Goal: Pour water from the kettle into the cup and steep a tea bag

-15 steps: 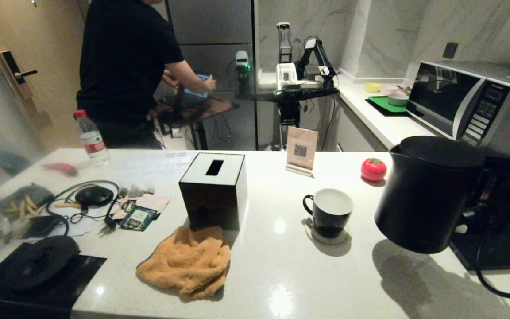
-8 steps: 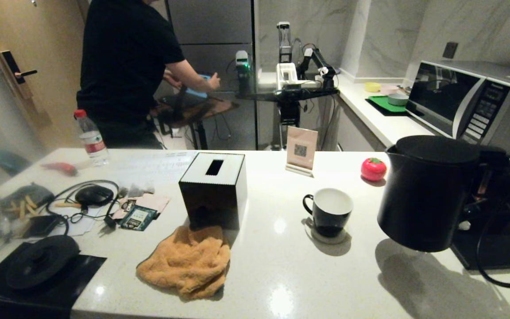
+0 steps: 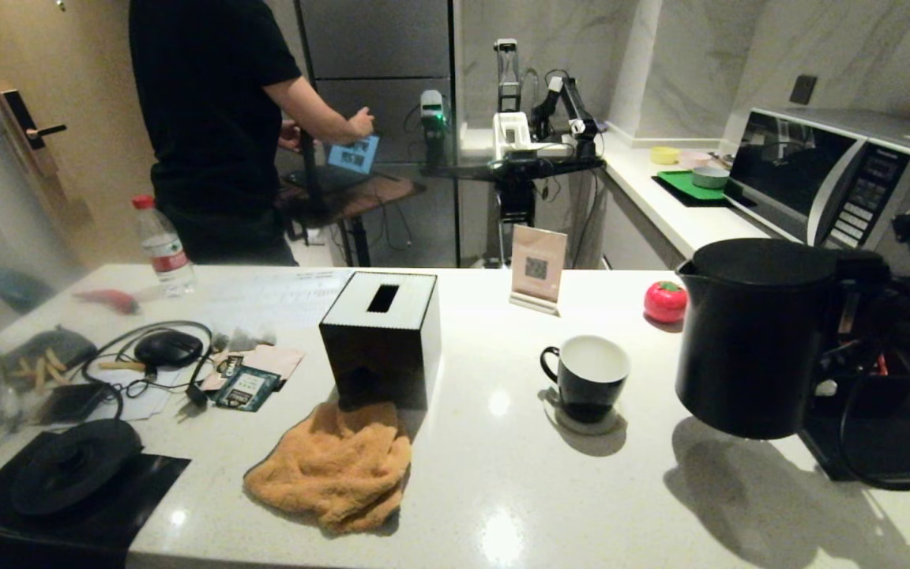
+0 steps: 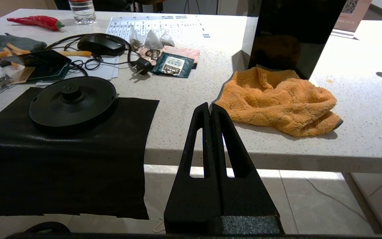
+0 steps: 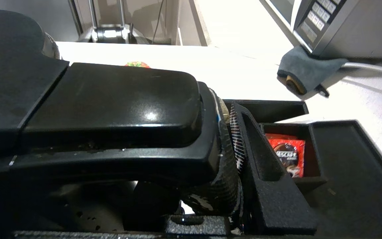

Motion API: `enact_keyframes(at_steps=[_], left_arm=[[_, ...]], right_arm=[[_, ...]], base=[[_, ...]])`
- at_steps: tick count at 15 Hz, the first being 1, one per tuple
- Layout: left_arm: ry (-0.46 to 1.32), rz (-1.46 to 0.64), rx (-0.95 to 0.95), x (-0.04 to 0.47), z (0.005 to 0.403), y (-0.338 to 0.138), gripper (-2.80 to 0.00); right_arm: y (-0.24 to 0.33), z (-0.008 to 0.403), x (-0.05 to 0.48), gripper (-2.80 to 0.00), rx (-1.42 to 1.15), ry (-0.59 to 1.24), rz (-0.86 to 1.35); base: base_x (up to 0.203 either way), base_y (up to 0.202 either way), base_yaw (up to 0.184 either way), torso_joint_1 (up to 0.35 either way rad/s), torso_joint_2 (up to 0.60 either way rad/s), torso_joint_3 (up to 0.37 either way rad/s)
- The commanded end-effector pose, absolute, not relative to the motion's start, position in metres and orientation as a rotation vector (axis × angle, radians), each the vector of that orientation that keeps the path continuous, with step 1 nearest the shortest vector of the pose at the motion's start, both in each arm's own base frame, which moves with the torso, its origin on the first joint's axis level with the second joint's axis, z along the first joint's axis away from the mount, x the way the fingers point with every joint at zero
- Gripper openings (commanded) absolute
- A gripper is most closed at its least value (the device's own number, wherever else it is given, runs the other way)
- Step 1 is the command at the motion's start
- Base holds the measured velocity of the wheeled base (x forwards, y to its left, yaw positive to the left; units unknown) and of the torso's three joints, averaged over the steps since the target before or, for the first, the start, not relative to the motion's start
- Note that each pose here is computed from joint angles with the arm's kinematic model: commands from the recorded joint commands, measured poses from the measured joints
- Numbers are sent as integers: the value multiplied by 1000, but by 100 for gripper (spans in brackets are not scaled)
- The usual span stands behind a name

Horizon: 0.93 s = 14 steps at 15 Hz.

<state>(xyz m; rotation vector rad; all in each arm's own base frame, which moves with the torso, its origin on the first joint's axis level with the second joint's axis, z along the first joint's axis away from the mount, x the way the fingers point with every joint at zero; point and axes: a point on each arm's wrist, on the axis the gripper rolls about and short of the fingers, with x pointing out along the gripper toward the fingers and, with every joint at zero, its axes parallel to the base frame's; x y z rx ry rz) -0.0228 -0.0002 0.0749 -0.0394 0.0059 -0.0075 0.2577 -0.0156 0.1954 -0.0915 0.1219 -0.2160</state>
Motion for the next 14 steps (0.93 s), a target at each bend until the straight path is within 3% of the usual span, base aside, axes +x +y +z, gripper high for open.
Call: enact_keyframes(at_steps=[1,14], left_arm=[[6,-8,-40,-23,75,0,-280],[6,-8,-40,-23,75,0,-280]], right_arm=[[-16,193,261,-280,-119,128,-214],[13,193,291,-280,-313,129,-127]], base=[[0,0,0,0,0,0],[0,0,0,0,0,0]])
